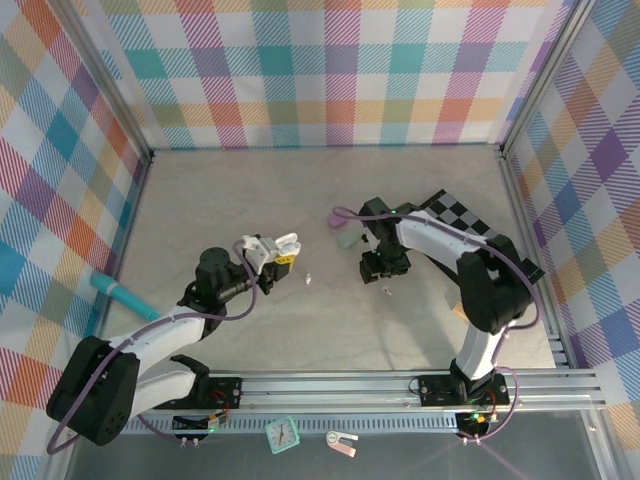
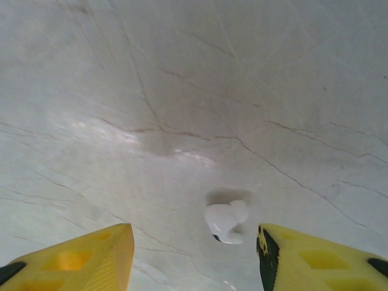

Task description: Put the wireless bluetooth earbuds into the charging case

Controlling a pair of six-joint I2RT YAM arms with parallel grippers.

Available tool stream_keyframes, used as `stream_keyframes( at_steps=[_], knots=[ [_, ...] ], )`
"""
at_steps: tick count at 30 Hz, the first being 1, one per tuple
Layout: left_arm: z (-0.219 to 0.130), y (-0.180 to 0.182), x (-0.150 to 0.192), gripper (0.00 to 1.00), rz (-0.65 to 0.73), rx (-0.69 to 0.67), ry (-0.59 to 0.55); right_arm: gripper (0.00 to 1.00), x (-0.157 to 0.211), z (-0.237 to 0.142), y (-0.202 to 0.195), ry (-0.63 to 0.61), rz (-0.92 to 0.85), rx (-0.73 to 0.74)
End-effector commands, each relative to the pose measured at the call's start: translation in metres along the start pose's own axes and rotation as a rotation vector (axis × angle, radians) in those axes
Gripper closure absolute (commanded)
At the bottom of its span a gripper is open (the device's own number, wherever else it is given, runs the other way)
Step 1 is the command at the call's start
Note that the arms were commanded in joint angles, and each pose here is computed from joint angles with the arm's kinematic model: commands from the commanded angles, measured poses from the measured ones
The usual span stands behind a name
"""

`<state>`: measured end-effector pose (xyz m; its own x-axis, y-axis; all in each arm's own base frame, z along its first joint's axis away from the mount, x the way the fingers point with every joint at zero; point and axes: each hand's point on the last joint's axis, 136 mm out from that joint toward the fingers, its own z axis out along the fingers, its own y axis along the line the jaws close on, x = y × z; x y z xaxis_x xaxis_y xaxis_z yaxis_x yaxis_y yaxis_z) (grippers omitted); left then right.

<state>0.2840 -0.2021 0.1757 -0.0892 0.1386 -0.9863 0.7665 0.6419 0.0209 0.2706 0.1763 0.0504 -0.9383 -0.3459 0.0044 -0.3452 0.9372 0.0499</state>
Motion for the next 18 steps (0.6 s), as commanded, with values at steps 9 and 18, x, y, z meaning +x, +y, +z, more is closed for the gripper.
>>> stream_keyframes(
  at_steps=[9, 18],
  knots=[
    [-0.011, 0.023, -0.014, 0.95, -0.020, -0.103, -0.081, 0.41, 0.031, 0.006, -0.013, 0.359, -0.280, 0.151],
    [-0.009, 0.017, -0.013, 0.95, -0.010, -0.069, -0.067, 0.46, 0.026, 0.017, -0.009, 0.446, -0.317, 0.168]
  ],
)
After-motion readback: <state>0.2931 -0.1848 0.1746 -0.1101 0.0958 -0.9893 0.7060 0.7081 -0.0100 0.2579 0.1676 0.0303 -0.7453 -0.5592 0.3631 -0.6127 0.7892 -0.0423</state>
